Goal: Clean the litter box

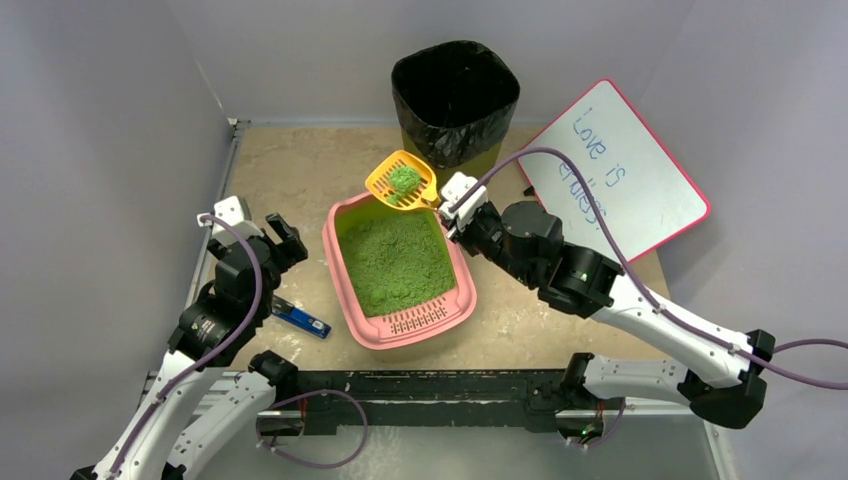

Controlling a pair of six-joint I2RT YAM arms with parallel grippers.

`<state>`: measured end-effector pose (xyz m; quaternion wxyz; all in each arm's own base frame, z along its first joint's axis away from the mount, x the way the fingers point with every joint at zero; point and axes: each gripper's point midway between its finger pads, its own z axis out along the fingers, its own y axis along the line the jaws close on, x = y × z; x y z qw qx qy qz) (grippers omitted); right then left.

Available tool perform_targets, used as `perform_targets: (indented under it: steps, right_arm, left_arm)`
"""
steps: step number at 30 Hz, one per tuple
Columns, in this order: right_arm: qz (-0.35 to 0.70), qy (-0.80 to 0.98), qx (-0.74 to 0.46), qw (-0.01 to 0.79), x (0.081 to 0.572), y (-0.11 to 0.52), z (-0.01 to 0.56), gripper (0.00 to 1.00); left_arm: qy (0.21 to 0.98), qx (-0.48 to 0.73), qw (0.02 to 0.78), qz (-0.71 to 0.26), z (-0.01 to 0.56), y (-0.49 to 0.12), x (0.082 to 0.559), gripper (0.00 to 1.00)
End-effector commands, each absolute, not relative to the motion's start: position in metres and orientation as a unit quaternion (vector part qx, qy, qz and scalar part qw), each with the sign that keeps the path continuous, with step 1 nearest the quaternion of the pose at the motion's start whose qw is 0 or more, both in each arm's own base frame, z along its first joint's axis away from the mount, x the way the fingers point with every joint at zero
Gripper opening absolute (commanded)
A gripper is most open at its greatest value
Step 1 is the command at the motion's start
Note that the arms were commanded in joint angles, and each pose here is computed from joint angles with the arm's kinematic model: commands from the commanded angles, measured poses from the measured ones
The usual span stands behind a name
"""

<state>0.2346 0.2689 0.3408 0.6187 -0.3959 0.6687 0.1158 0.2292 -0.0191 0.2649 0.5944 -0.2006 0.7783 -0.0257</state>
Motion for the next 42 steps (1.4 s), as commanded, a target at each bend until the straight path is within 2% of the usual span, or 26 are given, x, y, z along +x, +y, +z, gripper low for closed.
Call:
perform_targets:
  steps: [1, 18, 24, 42]
  right_arm:
    - [0.087, 0.654, -0.365, 0.657, 0.248, 0.256, 0.387, 0.0]
    - [0.048, 0.662, -0.319, 0.676, 0.319, 0.21, 0.435, 0.0]
    - [-0.052, 0.669, -0.313, 0.672, 0.36, 0.177, 0.445, 0.0]
    - [-0.149, 0.697, -0.37, 0.596, 0.458, 0.143, 0.413, 0.0]
  left_arm:
    - [0.766, -0.203, 0.609, -0.038, 0.274, -0.021, 0.233, 0.77]
    - [0.759, -0.208, 0.615, -0.042, 0.278, -0.018, 0.229, 0.77]
    - [0.759, -0.207, 0.615, -0.045, 0.279, -0.019, 0.229, 0.77]
    - [0.754, -0.207, 0.622, -0.053, 0.283, -0.018, 0.226, 0.77]
